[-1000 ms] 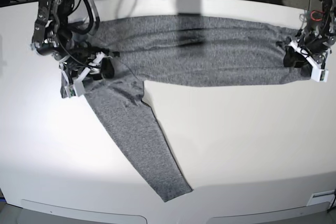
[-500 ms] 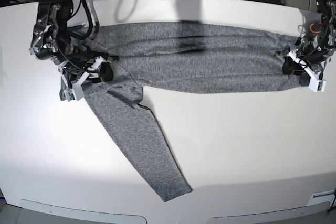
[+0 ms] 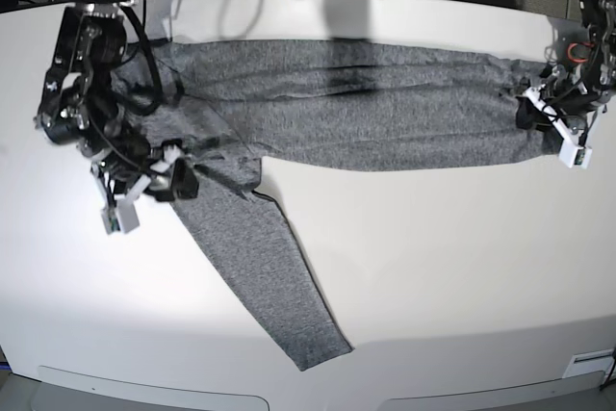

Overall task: Fold the T-shirt properly
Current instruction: 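Move the right gripper to the extended sleeve and grasp its cuff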

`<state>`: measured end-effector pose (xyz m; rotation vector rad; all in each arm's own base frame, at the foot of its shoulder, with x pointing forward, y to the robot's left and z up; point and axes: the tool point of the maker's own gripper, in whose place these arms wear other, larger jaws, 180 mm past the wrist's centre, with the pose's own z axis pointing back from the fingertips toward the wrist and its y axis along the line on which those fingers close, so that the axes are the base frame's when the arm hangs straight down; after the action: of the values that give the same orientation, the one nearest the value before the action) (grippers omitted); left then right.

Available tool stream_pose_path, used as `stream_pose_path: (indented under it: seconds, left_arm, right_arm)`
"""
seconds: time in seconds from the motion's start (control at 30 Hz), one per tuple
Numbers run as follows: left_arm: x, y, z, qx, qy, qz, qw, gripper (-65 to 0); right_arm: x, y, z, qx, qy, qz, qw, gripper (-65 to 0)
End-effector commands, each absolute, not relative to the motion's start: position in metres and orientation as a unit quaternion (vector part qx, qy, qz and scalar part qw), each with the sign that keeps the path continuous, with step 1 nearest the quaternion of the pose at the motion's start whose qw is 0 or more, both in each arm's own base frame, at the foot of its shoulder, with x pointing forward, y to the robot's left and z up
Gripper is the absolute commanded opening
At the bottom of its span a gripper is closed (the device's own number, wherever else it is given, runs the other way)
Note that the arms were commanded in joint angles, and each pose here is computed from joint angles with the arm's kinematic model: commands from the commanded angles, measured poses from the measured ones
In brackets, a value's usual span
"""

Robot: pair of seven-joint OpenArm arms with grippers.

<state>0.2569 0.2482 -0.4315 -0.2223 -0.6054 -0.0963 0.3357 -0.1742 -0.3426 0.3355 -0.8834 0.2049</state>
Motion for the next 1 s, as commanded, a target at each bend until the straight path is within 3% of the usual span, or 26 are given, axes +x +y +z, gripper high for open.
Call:
stream_pose_path:
  seconds: [0.0, 0.13, 0.27, 0.6, 0.73, 0.97]
  left_arm:
    - [0.262, 0.253, -0.424, -0.104, -0.306, -0.052, 0.945, -46.0]
    - [0.264, 0.247, -0.42, -0.126, -0.315, -0.041, 0.94, -46.1]
    - [0.264, 0.24, -0.418, -0.148, -0.312, -0.032, 0.938, -46.1]
    - [0.268, 0.236, -0.409, -0.148, -0.319, -0.042, 0.935, -46.1]
    - [0.269, 0.236, -0.408, -0.148, -0.321, -0.044, 0.935, -46.0]
    - [0.268, 0.236, -0.408, -0.148, -0.319, -0.044, 0.935, -46.0]
  right_arm:
    - [0.353, -0.172, -0.319, 0.163, -0.461, 0.104, 0.866, -41.9]
    - [0.391, -0.162, -0.285, 0.154, -0.508, 0.106, 0.841, -41.9]
    - [0.431, -0.144, -0.28, 0.155, -0.506, 0.118, 0.84, -41.9]
    - [0.509, -0.118, -0.335, 0.137, -0.406, 0.105, 0.897, -41.9]
    - [0.509, -0.115, -0.373, 0.094, -0.35, 0.094, 0.927, -41.9]
    - [0.485, -0.09, -0.417, 0.079, -0.32, 0.095, 0.939, -41.9]
